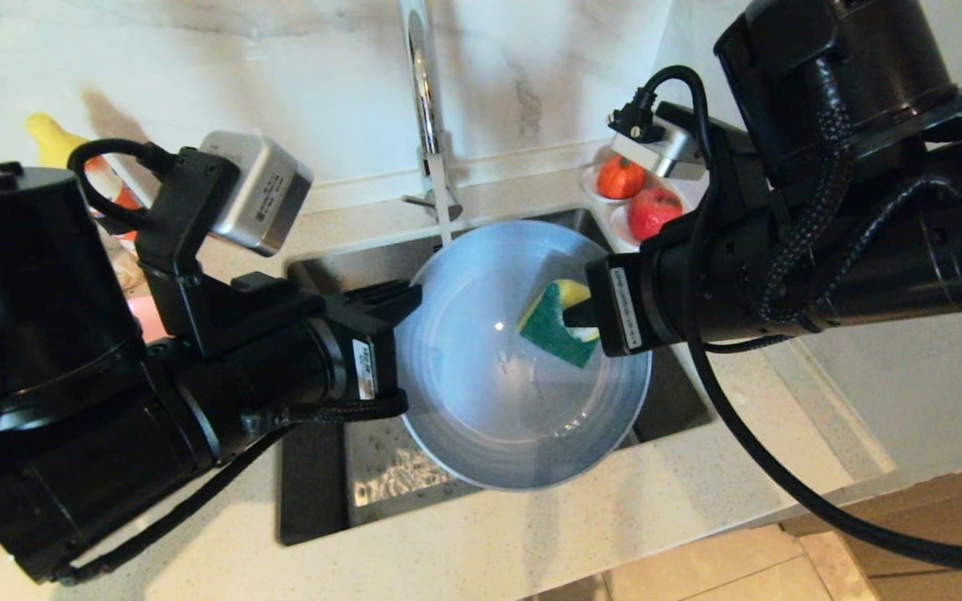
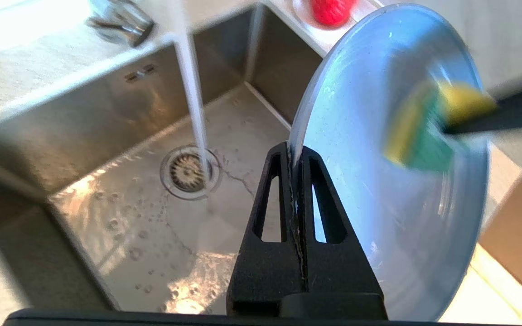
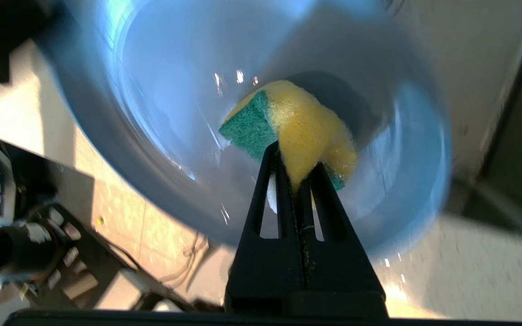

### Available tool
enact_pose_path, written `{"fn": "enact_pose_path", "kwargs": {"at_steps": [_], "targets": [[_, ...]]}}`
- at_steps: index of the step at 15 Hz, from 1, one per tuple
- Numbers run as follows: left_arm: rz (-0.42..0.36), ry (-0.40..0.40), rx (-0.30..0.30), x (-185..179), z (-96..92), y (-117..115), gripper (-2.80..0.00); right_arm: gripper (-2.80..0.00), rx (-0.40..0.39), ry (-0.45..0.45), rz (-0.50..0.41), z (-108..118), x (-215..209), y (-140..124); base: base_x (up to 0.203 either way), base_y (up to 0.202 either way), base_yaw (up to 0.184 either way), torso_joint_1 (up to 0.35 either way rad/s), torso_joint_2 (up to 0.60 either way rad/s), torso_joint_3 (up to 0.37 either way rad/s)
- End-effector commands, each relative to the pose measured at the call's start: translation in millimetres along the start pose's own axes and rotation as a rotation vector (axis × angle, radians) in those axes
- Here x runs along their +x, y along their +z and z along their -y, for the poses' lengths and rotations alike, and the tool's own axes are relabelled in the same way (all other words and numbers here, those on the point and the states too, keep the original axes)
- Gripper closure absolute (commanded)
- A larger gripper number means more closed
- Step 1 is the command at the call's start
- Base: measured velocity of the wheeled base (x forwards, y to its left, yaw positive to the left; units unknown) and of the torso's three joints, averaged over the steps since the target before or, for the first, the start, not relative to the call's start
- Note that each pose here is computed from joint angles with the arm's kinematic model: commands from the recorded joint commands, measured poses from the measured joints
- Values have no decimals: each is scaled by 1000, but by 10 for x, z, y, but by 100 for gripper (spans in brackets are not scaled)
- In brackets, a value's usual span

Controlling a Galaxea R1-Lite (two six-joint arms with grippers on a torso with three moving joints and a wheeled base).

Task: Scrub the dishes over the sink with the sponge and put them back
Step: Wipe the plate

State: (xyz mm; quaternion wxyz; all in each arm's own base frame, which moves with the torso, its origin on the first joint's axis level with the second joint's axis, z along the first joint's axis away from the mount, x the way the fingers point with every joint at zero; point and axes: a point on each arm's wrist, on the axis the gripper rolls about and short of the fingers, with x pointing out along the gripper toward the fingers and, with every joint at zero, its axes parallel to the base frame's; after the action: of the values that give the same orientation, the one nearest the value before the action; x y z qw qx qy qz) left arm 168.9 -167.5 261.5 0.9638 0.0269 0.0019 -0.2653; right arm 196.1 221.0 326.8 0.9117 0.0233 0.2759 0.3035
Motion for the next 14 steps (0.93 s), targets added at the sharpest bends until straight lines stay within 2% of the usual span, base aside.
{"fn": "enact_pose_path", "kwargs": {"at_steps": [1, 4, 5, 12, 14], "targets": [[20, 25, -8, 5, -56, 51, 0, 0, -8, -4, -36, 31, -84, -133, 0, 0, 0, 0, 0, 0], [11, 43, -31, 40, -87, 35, 0, 0, -35, 21, -76, -26, -159, -294, 0, 0, 0, 0, 0, 0], [-1, 49, -29, 48, -92, 11, 0, 0, -37, 35, -63, -39, -240, -295, 0, 0, 0, 0, 0, 0], [-109, 145, -70, 296, -50, -258, 0, 0, -75, 162, 110, -2, -1054, -179, 0, 0, 0, 0, 0, 0], [-199, 153, -91, 320, -38, -416, 0, 0, -77, 172, 133, 28, -1179, -185, 0, 0, 0, 0, 0, 0]]}}
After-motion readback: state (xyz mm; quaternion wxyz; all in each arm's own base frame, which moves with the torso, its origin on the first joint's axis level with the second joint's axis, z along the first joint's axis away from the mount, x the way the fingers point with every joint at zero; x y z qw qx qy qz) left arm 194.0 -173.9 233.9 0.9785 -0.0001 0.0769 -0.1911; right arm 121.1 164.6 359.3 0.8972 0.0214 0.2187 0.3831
